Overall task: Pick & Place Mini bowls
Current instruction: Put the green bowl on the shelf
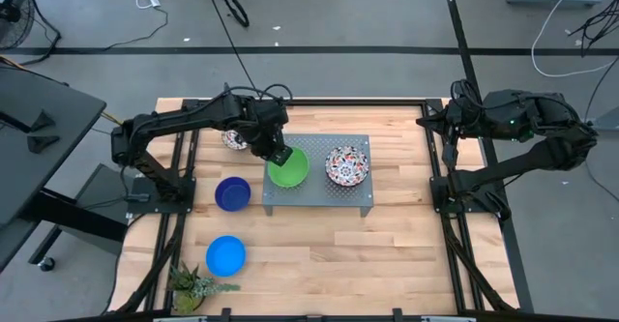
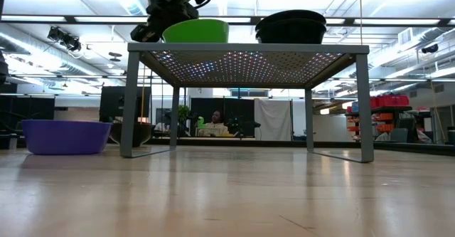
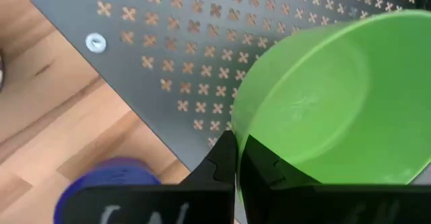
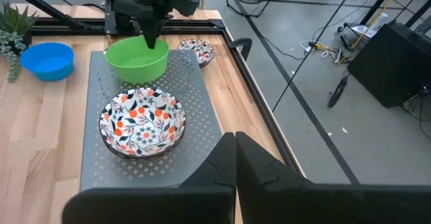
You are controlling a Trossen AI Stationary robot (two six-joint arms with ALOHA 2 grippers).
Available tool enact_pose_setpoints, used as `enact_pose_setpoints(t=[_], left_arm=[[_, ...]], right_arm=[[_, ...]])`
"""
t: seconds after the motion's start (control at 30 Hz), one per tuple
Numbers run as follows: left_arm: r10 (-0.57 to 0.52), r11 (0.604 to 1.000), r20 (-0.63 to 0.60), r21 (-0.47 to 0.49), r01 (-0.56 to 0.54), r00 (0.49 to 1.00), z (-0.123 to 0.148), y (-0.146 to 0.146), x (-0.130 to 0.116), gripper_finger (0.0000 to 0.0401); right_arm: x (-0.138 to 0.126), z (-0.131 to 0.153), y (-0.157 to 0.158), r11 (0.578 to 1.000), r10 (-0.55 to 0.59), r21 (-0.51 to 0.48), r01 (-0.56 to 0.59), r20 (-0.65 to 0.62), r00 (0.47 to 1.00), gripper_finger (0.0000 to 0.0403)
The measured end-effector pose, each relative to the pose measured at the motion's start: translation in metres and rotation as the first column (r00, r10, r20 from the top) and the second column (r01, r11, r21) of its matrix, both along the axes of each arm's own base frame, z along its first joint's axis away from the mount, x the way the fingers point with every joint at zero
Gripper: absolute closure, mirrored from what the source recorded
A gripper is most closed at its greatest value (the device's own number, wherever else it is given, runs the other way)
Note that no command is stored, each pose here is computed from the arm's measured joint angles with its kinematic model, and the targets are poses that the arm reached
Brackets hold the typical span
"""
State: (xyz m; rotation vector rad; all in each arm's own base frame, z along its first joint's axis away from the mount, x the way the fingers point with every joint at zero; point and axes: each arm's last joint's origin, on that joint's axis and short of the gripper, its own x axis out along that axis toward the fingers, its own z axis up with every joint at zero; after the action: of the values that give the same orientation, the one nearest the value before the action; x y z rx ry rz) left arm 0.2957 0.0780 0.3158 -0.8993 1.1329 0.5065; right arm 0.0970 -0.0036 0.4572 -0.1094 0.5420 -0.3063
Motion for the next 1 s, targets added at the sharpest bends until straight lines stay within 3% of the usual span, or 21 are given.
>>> enact_pose_setpoints(t=[0.33,0.6,1.0], left_arm=[[0.036,0.999,-0.002,-0.037,-0.036,0.999,0.0000,0.0002,-0.0003,0.0396],[0.057,0.998,-0.002,-0.040,-0.057,0.998,0.0001,0.0036,-0.0011,0.0357],[0.059,0.997,-0.001,-0.040,-0.059,0.998,0.0001,0.0036,-0.0010,0.0367]], right_arm=[[0.0005,-0.0001,0.0001,1.000,0.000,0.000,0.000,-0.002,1.000,0.0403],[0.0005,-0.0001,0.0000,1.000,0.000,0.000,0.000,-0.002,1.000,0.0403],[0.0005,-0.0001,0.0000,1.000,0.000,-0.001,0.000,-0.002,1.000,0.0403]])
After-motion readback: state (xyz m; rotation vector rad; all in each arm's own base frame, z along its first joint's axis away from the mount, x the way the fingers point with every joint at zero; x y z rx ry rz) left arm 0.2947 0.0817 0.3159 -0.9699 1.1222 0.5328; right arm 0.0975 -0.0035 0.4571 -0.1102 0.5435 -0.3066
